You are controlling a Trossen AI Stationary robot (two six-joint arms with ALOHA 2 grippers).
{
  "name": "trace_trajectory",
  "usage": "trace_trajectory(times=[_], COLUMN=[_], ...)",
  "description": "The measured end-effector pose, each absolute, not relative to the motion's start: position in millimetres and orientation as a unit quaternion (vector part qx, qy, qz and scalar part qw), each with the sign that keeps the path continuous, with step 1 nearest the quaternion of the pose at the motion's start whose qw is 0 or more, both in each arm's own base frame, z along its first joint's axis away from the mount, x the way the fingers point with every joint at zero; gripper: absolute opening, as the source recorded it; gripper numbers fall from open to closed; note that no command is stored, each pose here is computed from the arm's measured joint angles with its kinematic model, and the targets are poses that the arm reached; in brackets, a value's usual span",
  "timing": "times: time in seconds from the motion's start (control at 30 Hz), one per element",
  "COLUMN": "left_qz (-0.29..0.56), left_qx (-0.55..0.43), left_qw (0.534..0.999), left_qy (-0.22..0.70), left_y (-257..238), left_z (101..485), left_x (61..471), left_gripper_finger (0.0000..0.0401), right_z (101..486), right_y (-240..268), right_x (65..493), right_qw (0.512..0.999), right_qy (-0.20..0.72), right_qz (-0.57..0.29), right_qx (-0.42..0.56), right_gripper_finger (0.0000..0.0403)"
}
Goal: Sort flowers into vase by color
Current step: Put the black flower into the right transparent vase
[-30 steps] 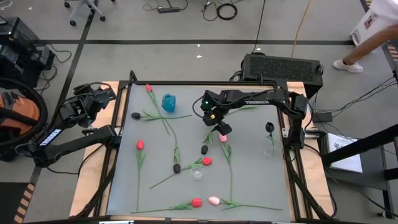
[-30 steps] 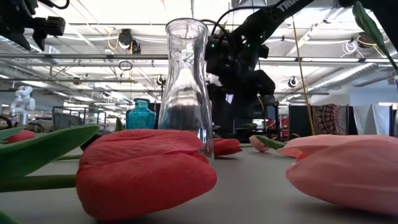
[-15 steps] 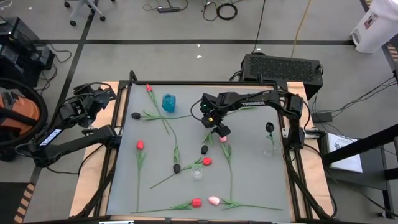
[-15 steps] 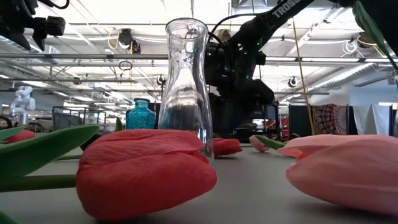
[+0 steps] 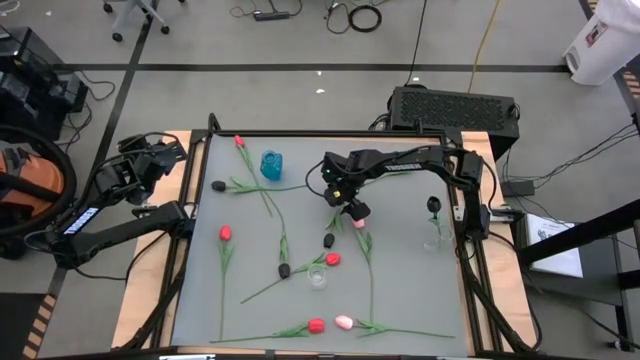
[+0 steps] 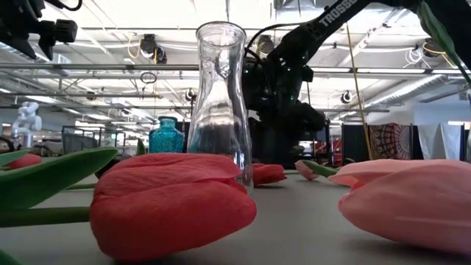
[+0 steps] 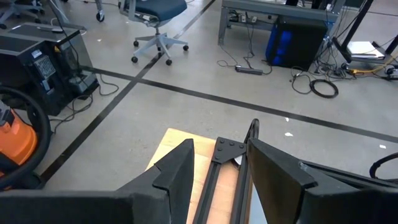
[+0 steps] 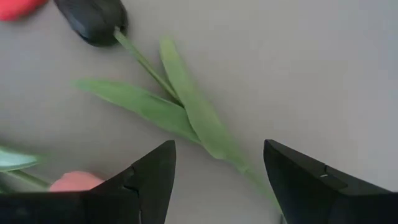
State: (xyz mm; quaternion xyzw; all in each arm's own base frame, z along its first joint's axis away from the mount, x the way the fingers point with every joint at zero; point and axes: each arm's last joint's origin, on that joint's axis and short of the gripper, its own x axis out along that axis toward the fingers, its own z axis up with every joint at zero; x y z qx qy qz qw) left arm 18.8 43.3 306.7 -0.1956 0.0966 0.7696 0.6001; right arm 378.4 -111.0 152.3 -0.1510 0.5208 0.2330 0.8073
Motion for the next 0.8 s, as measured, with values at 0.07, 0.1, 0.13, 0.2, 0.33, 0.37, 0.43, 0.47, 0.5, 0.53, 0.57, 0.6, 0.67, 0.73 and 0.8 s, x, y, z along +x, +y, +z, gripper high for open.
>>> trace_trajectory(times=[0.07, 0.1, 0.13, 0.2, 0.33, 0.37, 0.43, 0.47, 0.5, 0.53, 0.57, 0.6, 0.67, 0.73, 0.8], left_qz=[0.77, 0.77, 0.77, 0.77, 0.77, 0.77, 0.77, 0.77, 0.77, 0.77, 0.77, 0.77, 0.77, 0.77, 0.77], left_qx=[-0.196, -0.196, -0.195, -0.196, -0.195, -0.195, -0.196, -0.196, -0.196, -0.196, -0.195, -0.195, -0.196, -0.196, -0.195], left_qw=[0.6, 0.6, 0.6, 0.6, 0.6, 0.6, 0.6, 0.6, 0.6, 0.6, 0.6, 0.6, 0.6, 0.6, 0.6], left_qy=[0.097, 0.097, 0.097, 0.097, 0.097, 0.097, 0.097, 0.097, 0.097, 0.097, 0.097, 0.097, 0.097, 0.097, 0.097], left_y=[43.4, 43.4, 43.4, 43.4, 43.4, 43.4, 43.4, 43.4, 43.4, 43.4, 43.4, 43.4, 43.4, 43.4, 43.4], left_z=[306.6, 306.7, 306.6, 306.7, 306.6, 306.6, 306.6, 306.7, 306.7, 306.6, 306.6, 306.6, 306.6, 306.6, 306.6], left_x=[18.8, 18.8, 18.8, 18.8, 18.9, 18.8, 18.8, 18.8, 18.8, 18.9, 18.8, 18.9, 18.8, 18.8, 18.9], left_gripper_finger=[0.0157, 0.0157, 0.0157, 0.0157, 0.0157, 0.0157, 0.0157, 0.0157, 0.0157, 0.0157, 0.0157, 0.0157, 0.0157, 0.0157, 0.0157], right_z=[149.0, 147.4, 145.4, 143.6, 143.4, 143.5, 143.5, 143.5, 143.5, 143.5, 143.5, 143.4, 143.4, 143.4, 143.4], right_y=[-111.1, -111.0, -111.3, -111.6, -111.5, -111.6, -111.6, -111.6, -111.6, -111.5, -111.6, -111.5, -111.5, -111.5, -111.4], right_x=[377.8, 377.5, 378.3, 379.2, 379.8, 380.0, 379.9, 379.9, 379.9, 379.9, 379.9, 379.8, 379.7, 379.7, 379.5], right_qw=[0.803, 0.801, 0.801, 0.801, 0.804, 0.804, 0.804, 0.804, 0.804, 0.804, 0.804, 0.804, 0.803, 0.803, 0.803], right_qy=[0.529, 0.533, 0.533, 0.533, 0.534, 0.533, 0.534, 0.534, 0.534, 0.534, 0.534, 0.534, 0.534, 0.534, 0.535], right_qz=[0.232, 0.232, 0.231, 0.23, 0.224, 0.223, 0.223, 0.223, 0.223, 0.223, 0.223, 0.223, 0.224, 0.224, 0.224], right_qx=[-0.148, -0.145, -0.145, -0.145, -0.139, -0.139, -0.138, -0.138, -0.138, -0.138, -0.138, -0.138, -0.138, -0.139, -0.138], right_gripper_finger=[0.0235, 0.0235, 0.0235, 0.0235, 0.0235, 0.0233, 0.0225, 0.0218, 0.021, 0.0201, 0.0191, 0.0181, 0.0158, 0.0134, 0.0108])
